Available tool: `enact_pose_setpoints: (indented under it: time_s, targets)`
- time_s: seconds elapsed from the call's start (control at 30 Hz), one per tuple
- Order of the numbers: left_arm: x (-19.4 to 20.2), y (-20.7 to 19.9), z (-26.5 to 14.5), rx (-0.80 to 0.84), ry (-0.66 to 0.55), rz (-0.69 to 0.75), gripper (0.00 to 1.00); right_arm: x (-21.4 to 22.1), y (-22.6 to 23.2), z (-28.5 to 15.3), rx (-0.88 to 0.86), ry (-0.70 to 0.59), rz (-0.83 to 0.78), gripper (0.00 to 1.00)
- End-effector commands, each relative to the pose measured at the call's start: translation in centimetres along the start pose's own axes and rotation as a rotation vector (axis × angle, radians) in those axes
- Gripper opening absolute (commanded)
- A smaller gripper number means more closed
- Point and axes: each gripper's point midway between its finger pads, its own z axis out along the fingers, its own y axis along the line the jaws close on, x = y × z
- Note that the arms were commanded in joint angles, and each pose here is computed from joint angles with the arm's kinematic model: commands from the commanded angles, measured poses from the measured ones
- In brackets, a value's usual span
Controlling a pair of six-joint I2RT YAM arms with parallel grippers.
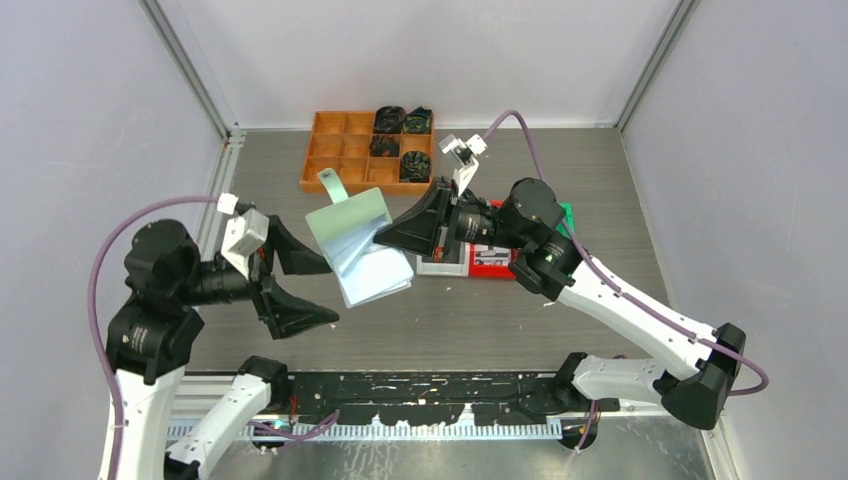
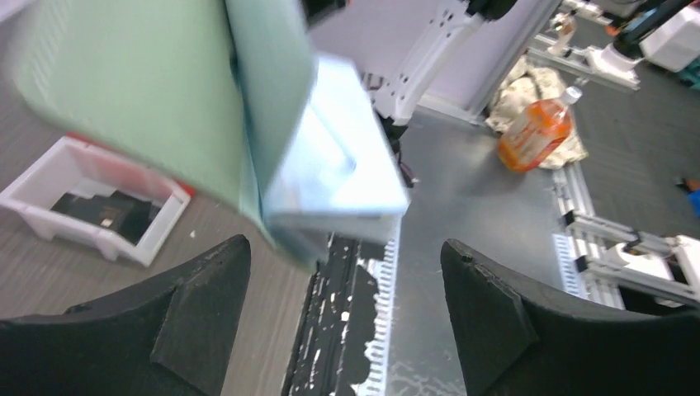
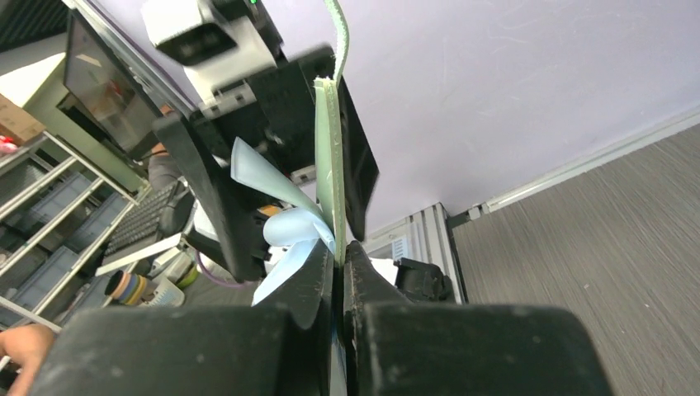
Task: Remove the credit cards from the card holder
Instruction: Remove the credit card from the card holder.
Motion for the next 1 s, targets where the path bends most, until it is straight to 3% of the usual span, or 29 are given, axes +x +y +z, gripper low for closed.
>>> enact_pose_setpoints:
  time_s: [0.0, 0.13, 0.6, 0.97]
  targets:
    - [1.0, 2.2, -0.2, -0.111, -0.029, 0.115, 0.83, -3.1, 3.2, 1.0, -0.09, -0.057, 0.021, 0.01]
    - [-0.1, 3.1, 0.0, -0.149, -0.063, 0.092, 0.76, -1.8, 3.5, 2.1, -0.121, -0.013, 0.023, 0.01]
    - [2.0, -3.4, -0.8, 0.163, 0.042, 0.076, 0.73, -1.7, 3.3, 2.0, -0.077, 0.006, -0.026, 0.01]
    - [0.8, -0.5, -0.4, 0.001, -0.018, 0.12, 0.7, -1.8, 3.8, 2.4, -0.096, 0.016, -0.003, 0.01]
